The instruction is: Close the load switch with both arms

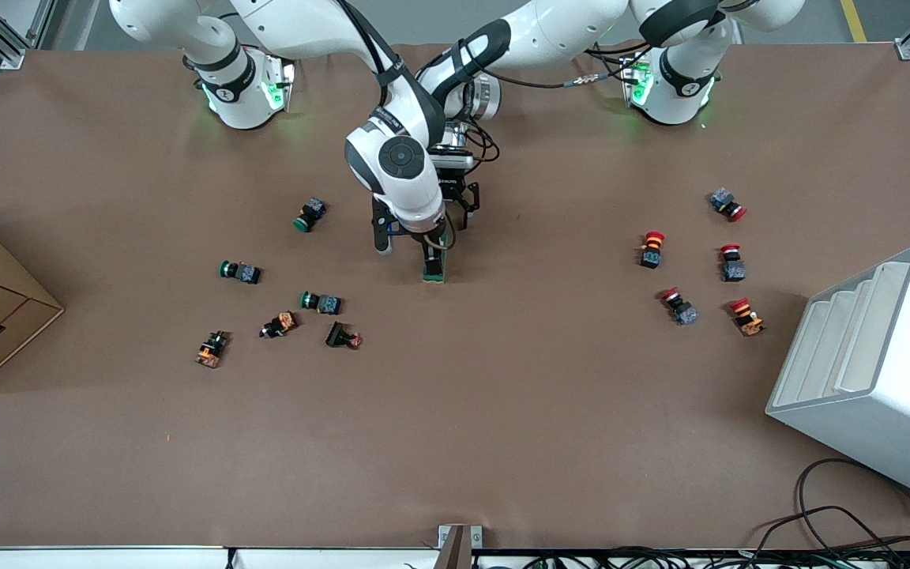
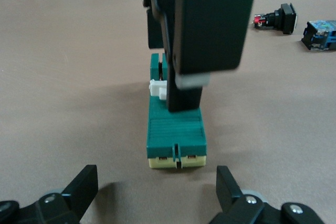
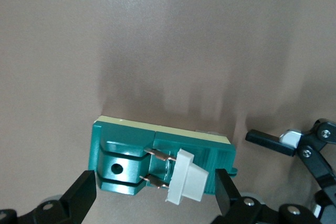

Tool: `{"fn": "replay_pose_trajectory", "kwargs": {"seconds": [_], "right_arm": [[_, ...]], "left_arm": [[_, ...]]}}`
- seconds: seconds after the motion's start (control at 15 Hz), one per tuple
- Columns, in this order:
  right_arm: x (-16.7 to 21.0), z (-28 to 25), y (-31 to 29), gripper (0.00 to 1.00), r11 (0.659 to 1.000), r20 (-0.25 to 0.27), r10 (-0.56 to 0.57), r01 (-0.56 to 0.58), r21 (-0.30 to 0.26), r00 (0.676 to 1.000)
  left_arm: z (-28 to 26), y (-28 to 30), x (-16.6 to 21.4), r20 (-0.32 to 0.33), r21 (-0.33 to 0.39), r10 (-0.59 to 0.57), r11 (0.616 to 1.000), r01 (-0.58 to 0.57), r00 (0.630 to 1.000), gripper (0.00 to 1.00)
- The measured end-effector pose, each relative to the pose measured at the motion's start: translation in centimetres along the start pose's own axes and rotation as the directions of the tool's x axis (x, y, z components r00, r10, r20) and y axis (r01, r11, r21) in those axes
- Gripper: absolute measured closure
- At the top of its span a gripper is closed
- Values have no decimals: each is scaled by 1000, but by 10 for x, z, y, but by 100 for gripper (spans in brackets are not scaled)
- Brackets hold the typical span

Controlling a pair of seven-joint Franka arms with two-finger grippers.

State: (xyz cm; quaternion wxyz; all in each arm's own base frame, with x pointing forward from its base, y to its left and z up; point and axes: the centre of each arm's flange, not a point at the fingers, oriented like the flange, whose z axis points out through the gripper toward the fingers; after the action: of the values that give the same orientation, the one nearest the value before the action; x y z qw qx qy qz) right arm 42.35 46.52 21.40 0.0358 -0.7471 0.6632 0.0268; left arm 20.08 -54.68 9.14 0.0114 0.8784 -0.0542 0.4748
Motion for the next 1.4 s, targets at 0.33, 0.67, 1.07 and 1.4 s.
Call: {"fn": "replay_pose_trajectory", "kwargs": {"seconds": [0.33,0.67,1.07,1.4], "right_arm": [[0,3,3,0,1000,7,-5,5,18,1000],[0,6,4,0,999,10,-16,15,38,1000],[1,5,2,0,997,2,-40,40,62,999],[0,4,2,0,996,-9,-58,59,70,998]], "left_arm": [[7,-2,4,-9,11,-5,1000,5,1000,0],[4,0,2,-9,5,-1,1000,1,1000,0],[4,0,2,-9,6,-1,1000,1,1000,0],[5,0,1,-8,6,0,1000,0,1000,0]]}}
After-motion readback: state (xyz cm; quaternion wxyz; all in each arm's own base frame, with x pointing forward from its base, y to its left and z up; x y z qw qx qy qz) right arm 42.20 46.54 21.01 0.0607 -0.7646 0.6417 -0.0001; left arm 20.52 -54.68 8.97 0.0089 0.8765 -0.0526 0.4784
